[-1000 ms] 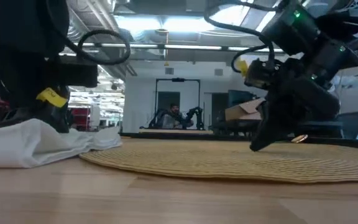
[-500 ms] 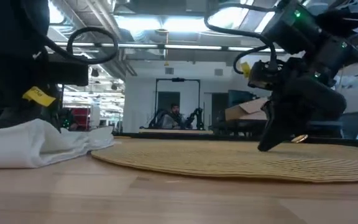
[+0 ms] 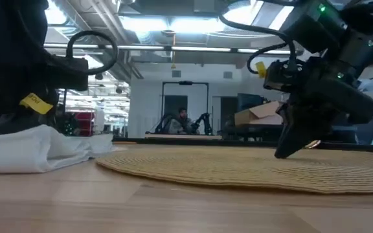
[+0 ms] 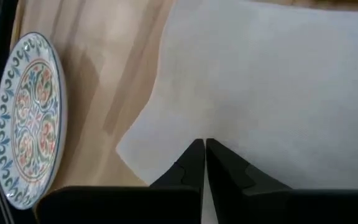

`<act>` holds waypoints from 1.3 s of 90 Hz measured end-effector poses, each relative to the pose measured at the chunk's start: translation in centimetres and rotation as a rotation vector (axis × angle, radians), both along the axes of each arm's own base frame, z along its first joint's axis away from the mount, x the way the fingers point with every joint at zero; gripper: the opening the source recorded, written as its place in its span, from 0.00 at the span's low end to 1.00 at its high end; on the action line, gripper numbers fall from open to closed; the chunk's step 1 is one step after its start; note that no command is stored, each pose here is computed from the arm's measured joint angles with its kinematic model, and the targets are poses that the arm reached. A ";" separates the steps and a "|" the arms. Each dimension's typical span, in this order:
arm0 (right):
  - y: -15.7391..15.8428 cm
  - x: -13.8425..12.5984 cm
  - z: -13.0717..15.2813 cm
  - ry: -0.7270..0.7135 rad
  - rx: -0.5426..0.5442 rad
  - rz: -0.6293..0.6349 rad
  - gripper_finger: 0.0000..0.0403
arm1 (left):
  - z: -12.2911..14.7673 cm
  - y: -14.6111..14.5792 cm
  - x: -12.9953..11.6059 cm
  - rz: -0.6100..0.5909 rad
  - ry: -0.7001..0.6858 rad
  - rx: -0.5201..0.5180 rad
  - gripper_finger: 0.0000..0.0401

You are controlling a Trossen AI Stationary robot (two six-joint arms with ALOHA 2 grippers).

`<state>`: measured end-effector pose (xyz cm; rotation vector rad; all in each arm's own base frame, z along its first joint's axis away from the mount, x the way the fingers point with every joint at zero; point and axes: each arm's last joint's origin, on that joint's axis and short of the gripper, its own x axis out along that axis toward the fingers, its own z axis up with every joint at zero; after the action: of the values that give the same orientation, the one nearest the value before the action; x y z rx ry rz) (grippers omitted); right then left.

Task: Set table place
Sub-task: Adjust the brown place mat

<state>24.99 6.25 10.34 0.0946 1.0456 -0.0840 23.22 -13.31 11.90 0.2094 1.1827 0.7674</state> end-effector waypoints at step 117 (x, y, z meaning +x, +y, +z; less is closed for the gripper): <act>0.5 1.9 1.6 -0.122 -0.002 0.034 0.00 | 6.5 -2.1 0.0 -0.212 -0.331 -0.201 0.00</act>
<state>26.92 6.72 11.94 0.0789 0.9248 -0.0481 23.25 -15.42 18.37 0.0362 0.8990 0.4712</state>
